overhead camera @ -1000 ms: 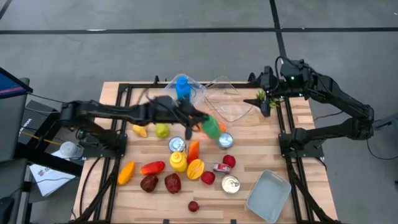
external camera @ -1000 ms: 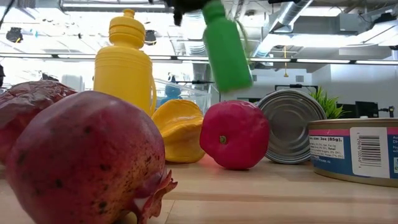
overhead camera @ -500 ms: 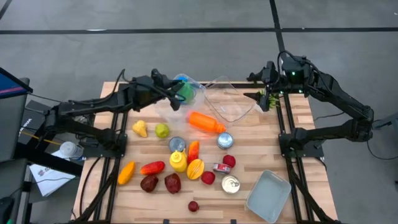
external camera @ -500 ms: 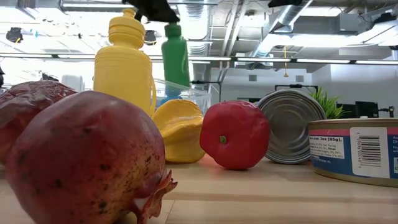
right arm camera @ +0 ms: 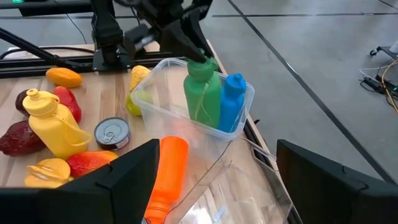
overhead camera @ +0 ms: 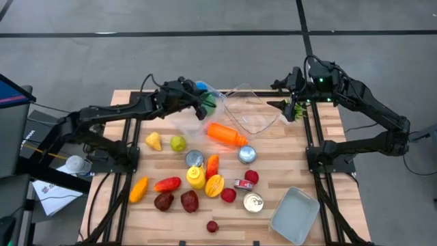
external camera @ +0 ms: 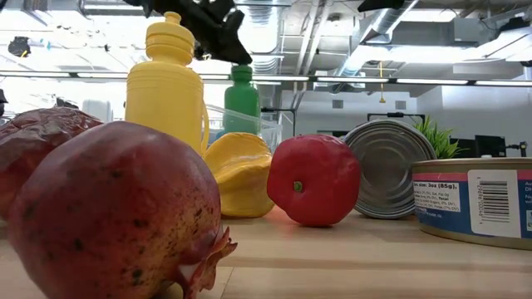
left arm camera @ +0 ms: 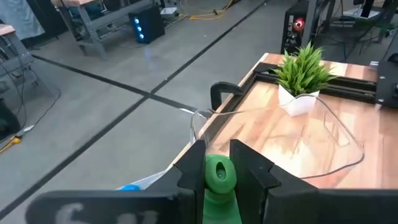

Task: Pick & Place Food Item
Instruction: Put the green water bottle into the left transparent bin

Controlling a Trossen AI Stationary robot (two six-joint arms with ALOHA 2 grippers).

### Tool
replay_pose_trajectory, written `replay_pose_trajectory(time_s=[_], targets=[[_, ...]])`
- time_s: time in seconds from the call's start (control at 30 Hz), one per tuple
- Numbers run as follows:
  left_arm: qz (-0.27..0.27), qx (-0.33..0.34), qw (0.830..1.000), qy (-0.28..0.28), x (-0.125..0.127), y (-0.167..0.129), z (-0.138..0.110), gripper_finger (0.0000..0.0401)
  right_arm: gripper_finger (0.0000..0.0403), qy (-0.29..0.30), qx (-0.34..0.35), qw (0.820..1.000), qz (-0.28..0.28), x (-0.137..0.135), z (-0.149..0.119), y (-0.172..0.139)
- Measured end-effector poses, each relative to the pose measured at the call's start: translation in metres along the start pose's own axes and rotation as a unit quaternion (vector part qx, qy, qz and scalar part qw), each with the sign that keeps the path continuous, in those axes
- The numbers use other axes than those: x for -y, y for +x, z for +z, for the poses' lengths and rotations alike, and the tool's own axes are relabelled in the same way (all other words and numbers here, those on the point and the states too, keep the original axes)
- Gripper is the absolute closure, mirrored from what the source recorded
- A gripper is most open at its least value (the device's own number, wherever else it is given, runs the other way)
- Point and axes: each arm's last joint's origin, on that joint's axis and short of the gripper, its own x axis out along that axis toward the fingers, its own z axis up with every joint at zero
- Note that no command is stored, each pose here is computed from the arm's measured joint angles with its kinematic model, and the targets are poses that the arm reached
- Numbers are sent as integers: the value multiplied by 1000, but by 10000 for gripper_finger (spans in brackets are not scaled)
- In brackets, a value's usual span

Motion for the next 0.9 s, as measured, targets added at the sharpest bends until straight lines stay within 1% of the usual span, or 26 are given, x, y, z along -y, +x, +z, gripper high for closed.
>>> replay_pose_trajectory(time_s=[0.4, 0.6, 0.9], targets=[[10, -17, 1000, -11, 4, 33, -17, 351, 90, 0, 0, 1000, 0, 0, 0, 0], [16, -39, 999, -24, 5, 50, -30, 349, 90, 0, 0, 1000, 0, 0, 0, 0], [28, -53, 997, -47, -1, 63, -40, 348, 90, 0, -1, 1000, 1, 0, 0, 0]])
